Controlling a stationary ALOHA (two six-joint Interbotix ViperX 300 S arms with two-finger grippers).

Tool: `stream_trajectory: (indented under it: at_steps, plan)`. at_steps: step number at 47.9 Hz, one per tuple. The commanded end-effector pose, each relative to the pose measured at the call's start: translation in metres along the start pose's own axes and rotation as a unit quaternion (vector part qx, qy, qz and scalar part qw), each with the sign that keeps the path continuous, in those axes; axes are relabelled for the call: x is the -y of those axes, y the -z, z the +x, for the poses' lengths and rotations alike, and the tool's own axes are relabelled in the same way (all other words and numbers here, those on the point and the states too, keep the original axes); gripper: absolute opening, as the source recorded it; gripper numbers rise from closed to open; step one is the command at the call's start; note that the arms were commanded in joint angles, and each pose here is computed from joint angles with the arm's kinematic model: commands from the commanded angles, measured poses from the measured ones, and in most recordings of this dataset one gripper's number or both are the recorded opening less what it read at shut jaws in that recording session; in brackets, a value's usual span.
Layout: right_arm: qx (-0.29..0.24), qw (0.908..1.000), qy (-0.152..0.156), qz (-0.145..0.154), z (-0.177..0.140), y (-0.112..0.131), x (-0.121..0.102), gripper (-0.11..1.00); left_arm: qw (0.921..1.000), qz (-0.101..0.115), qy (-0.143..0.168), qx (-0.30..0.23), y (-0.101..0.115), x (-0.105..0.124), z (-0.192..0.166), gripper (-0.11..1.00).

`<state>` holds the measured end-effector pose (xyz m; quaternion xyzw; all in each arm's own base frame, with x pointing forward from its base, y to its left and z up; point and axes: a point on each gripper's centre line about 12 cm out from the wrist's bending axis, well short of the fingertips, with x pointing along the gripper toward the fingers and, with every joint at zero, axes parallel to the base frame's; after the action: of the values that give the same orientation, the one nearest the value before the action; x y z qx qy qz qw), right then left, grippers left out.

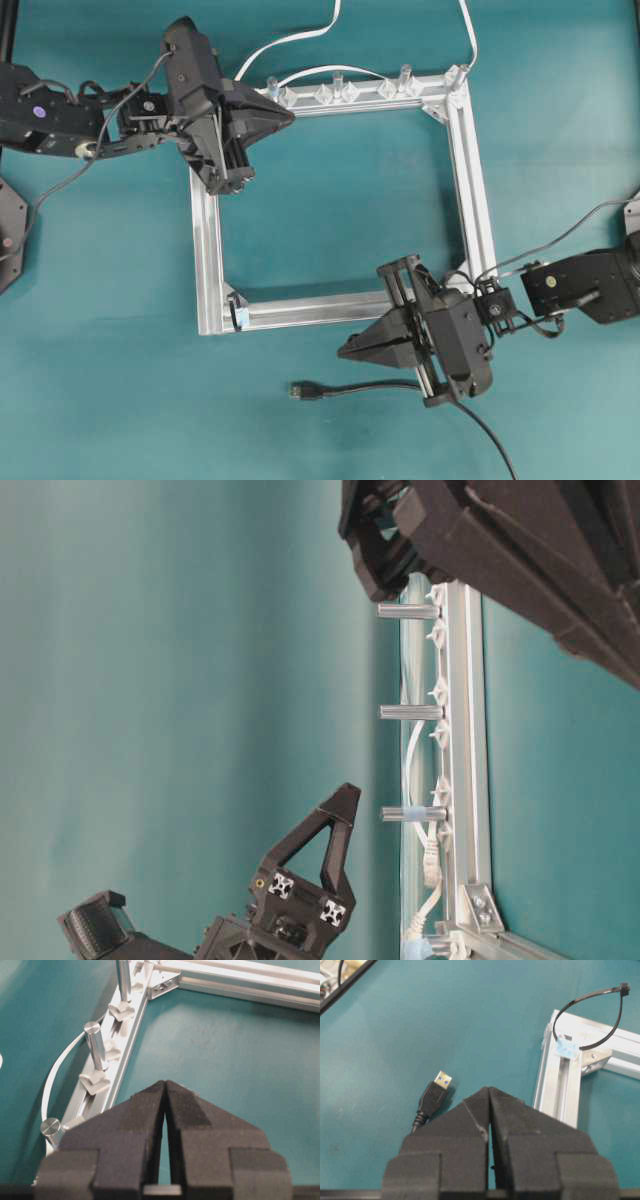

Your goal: Insert the wire through the string loop located on the left side.

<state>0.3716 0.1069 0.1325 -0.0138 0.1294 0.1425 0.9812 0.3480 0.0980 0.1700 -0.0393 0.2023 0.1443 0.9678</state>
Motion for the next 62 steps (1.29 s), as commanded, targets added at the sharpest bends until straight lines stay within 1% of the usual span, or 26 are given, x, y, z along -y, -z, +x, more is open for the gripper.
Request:
stream_trajectory:
  at_steps: [1, 7, 9, 10, 13, 14, 21, 22, 23, 28, 32, 36, 40, 43, 48, 55, 62]
  plan:
    - [0.025, 0.9997, 0.0, 0.002, 0.001, -0.02, -0.001, 0.07, 0.9999, 0.002, 0.003, 0.014, -0.009, 0.002, -0.002, 0.0]
    - [0.025, 0.9996, 0.005, 0.012, 0.002, -0.022, -0.002, 0.37, 0.9998, 0.002, 0.007, 0.016, -0.011, 0.005, -0.002, 0.01]
    - [0.024, 0.9995, 0.008, 0.017, 0.002, -0.022, -0.002, 0.43, 0.9998, 0.004, 0.01, 0.016, -0.011, 0.007, -0.003, 0.02]
    - [0.024, 0.9995, 0.01, 0.02, 0.002, -0.022, -0.001, 0.45, 0.9998, 0.003, 0.01, 0.016, -0.012, 0.008, -0.003, 0.05]
    - [0.024, 0.9994, 0.009, 0.022, 0.002, -0.022, -0.004, 0.46, 0.9998, 0.004, 0.012, 0.014, -0.011, 0.009, -0.003, 0.2]
    - [0.024, 0.9994, 0.009, 0.023, 0.002, -0.022, -0.005, 0.46, 0.9998, 0.004, 0.012, 0.013, -0.011, 0.009, -0.003, 0.27]
    - [0.027, 0.9993, 0.003, 0.024, 0.003, -0.024, -0.011, 0.46, 0.9998, 0.006, 0.016, 0.008, -0.011, 0.012, -0.003, 0.69]
    - [0.027, 0.9993, 0.003, 0.025, 0.003, -0.024, -0.011, 0.46, 0.9998, 0.006, 0.016, 0.008, -0.011, 0.012, -0.003, 0.74]
    - [0.027, 0.9993, 0.002, 0.025, 0.003, -0.024, -0.012, 0.47, 0.9998, 0.006, 0.016, 0.009, -0.011, 0.012, -0.003, 0.75]
    - [0.027, 0.9992, 0.004, 0.029, 0.004, -0.025, -0.012, 0.47, 0.9998, 0.006, 0.016, 0.01, -0.012, 0.012, -0.003, 0.74]
    - [0.02, 0.9992, 0.009, 0.034, 0.004, -0.023, -0.011, 0.51, 0.9998, 0.006, 0.017, 0.009, -0.012, 0.013, -0.002, 0.77]
    - [0.013, 0.9992, 0.011, 0.037, 0.004, -0.021, -0.011, 0.6, 0.9998, 0.006, 0.018, 0.008, -0.013, 0.014, -0.003, 0.83]
    - [0.004, 0.9992, 0.011, 0.038, 0.004, -0.019, -0.011, 0.75, 0.9998, 0.006, 0.018, -0.002, -0.011, 0.014, -0.003, 0.89]
    - [0.002, 0.9992, 0.011, 0.038, 0.005, -0.02, -0.011, 0.8, 0.9998, 0.006, 0.018, -0.008, -0.009, 0.014, -0.004, 0.9]
    - [-0.001, 0.9992, 0.011, 0.038, 0.006, -0.02, -0.011, 0.81, 0.9996, 0.007, 0.02, -0.02, -0.005, 0.015, -0.004, 0.9]
    - [-0.002, 0.9992, 0.011, 0.039, 0.006, -0.02, -0.011, 0.81, 0.9995, 0.008, 0.022, -0.02, -0.005, 0.016, -0.004, 0.9]
    - [-0.003, 0.9986, 0.018, 0.05, 0.009, -0.019, -0.011, 0.81, 0.9995, 0.009, 0.023, -0.021, -0.005, 0.017, -0.004, 0.9]
